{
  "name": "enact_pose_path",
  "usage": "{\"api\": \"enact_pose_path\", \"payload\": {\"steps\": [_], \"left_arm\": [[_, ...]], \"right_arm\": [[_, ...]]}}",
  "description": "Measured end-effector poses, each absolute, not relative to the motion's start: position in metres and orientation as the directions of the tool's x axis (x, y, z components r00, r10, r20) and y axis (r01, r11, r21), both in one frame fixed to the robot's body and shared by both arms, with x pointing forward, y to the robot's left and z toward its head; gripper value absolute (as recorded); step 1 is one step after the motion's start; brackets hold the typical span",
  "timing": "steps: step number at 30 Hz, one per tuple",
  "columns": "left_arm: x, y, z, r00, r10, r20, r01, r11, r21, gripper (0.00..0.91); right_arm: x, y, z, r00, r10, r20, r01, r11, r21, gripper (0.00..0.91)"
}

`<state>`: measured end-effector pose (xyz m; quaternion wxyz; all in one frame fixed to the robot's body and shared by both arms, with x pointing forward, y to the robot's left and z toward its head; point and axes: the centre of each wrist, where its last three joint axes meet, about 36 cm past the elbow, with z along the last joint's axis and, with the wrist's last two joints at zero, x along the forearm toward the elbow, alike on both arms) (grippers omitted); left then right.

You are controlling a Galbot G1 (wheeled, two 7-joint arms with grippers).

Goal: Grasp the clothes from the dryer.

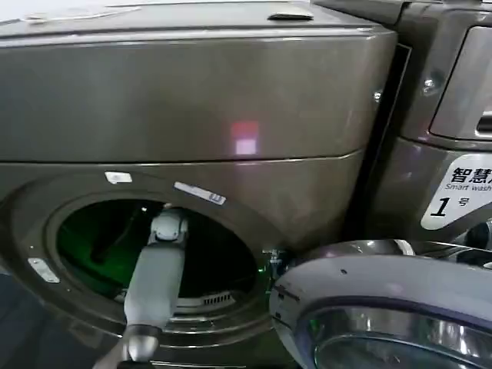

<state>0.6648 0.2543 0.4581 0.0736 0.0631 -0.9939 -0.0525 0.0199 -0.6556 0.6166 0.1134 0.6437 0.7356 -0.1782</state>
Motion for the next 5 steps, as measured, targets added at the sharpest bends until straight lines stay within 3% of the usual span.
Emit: {"api": "enact_pose_path", "payload": {"steps": [5], "left_arm": [[0.6639, 0.2549, 0.4568, -0.981, -0.130, 0.142, -0.115, 0.987, 0.109, 0.000]], "right_arm": [[0.0187, -0.6556, 0.6181, -0.137, 0.910, -0.392, 0.988, 0.099, -0.116, 0.907]]}}
